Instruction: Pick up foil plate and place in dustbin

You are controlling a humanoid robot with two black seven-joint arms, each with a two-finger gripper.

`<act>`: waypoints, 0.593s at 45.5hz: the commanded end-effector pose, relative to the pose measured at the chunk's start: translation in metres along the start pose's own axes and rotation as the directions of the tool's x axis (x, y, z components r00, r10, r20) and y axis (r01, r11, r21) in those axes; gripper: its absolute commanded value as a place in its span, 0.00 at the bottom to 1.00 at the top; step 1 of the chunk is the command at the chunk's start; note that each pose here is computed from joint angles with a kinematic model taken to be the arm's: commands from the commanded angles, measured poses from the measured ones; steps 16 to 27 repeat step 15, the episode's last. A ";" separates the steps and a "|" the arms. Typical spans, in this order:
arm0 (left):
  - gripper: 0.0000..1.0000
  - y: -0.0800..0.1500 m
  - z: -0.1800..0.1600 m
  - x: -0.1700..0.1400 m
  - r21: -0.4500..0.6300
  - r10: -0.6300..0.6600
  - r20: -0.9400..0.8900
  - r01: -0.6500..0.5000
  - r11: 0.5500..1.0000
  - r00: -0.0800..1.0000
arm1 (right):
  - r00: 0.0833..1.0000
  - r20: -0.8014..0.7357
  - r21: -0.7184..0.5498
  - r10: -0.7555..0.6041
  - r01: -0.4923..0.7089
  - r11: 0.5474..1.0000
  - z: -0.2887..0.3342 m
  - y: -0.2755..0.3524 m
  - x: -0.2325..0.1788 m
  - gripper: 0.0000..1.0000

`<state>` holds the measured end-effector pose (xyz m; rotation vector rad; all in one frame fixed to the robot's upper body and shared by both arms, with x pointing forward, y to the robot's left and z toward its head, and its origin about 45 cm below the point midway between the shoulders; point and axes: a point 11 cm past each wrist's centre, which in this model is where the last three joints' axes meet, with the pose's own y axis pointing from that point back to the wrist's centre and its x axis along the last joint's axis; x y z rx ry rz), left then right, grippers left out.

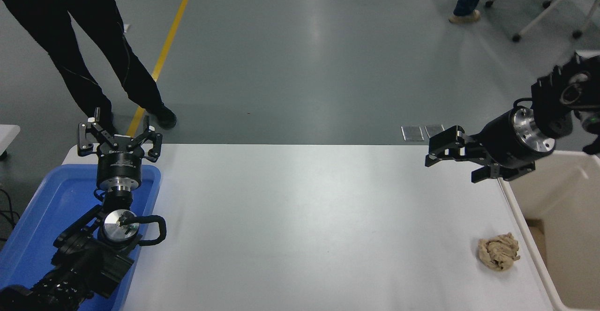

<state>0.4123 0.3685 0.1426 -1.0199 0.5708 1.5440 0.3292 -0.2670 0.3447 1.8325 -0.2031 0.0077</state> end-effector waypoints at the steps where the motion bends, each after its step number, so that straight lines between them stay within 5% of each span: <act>1: 0.99 0.000 0.000 0.000 -0.001 0.000 0.000 0.000 1.000 1.000 | 0.994 -0.089 -0.010 -0.066 0.066 0.998 -0.026 0.036 -0.016 1.00; 11: 0.99 0.000 0.000 0.000 -0.001 0.000 0.000 0.000 1.000 1.000 | 0.993 -0.104 -0.149 -0.060 0.044 0.988 -0.012 0.040 -0.014 1.00; 27: 0.99 0.000 0.000 0.000 0.000 0.001 -0.001 -0.001 1.000 1.000 | 0.993 -0.099 -0.154 -0.060 0.045 0.987 -0.011 0.040 -0.014 1.00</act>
